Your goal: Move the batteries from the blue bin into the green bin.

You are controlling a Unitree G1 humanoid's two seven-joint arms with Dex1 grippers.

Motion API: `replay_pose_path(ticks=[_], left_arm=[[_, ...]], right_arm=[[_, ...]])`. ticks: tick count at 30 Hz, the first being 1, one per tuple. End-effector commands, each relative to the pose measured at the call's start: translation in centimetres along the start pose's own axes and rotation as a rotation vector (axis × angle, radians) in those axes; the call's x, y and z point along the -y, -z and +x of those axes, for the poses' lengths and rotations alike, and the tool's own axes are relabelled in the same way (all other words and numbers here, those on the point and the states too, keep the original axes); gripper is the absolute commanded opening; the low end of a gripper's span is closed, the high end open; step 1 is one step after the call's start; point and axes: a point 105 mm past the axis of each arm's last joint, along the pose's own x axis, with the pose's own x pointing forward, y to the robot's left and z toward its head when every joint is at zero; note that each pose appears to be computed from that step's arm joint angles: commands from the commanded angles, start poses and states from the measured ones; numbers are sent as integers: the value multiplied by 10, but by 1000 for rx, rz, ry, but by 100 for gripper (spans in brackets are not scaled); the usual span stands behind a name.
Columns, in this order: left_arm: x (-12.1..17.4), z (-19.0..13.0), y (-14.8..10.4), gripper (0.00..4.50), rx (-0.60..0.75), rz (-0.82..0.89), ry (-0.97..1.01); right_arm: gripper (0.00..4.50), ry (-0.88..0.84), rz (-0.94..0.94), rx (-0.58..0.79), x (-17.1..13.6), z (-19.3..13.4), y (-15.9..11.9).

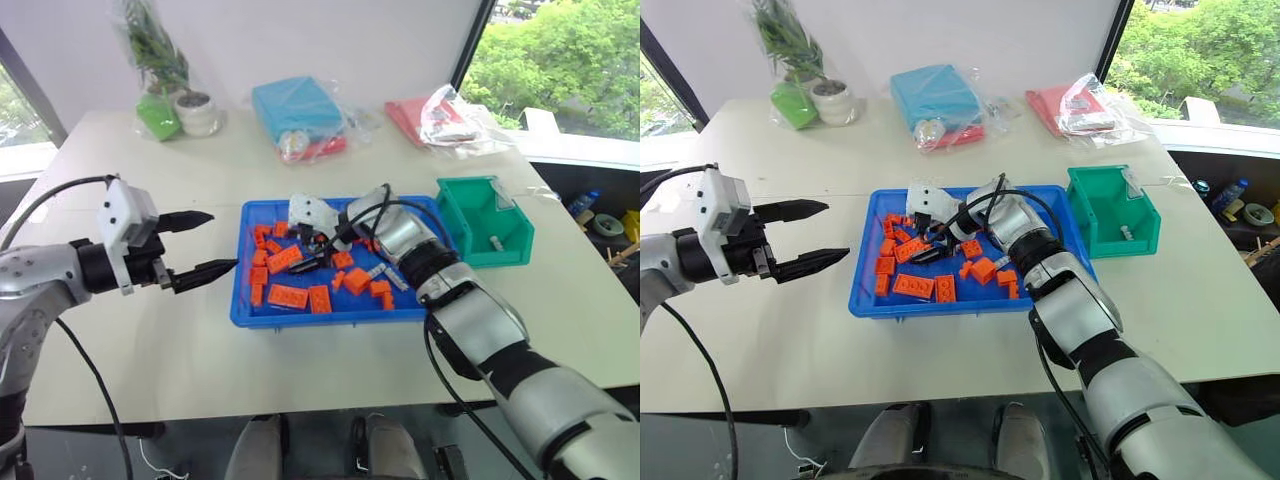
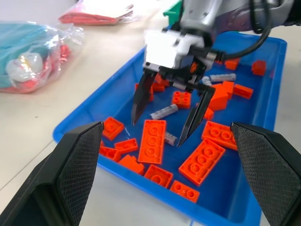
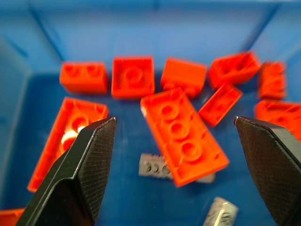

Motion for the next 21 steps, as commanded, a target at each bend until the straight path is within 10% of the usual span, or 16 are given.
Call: replay_pose_path(ticks=[1,7,15,21], left_arm=[[3,-5,-12,450,24,39,-15],[5,-7,-11,450,21,34,-30],[5,-7,-10,450,23,30,-37],[3,-4,-10,450,31,25,-26]], right_arm=[[411,19,-63,1,7,1,-15],[389,23,-38,7,5,11,-15],[54,0,-47,48,1,11,-20],[54,61,-41,131,11,-13,-33]])
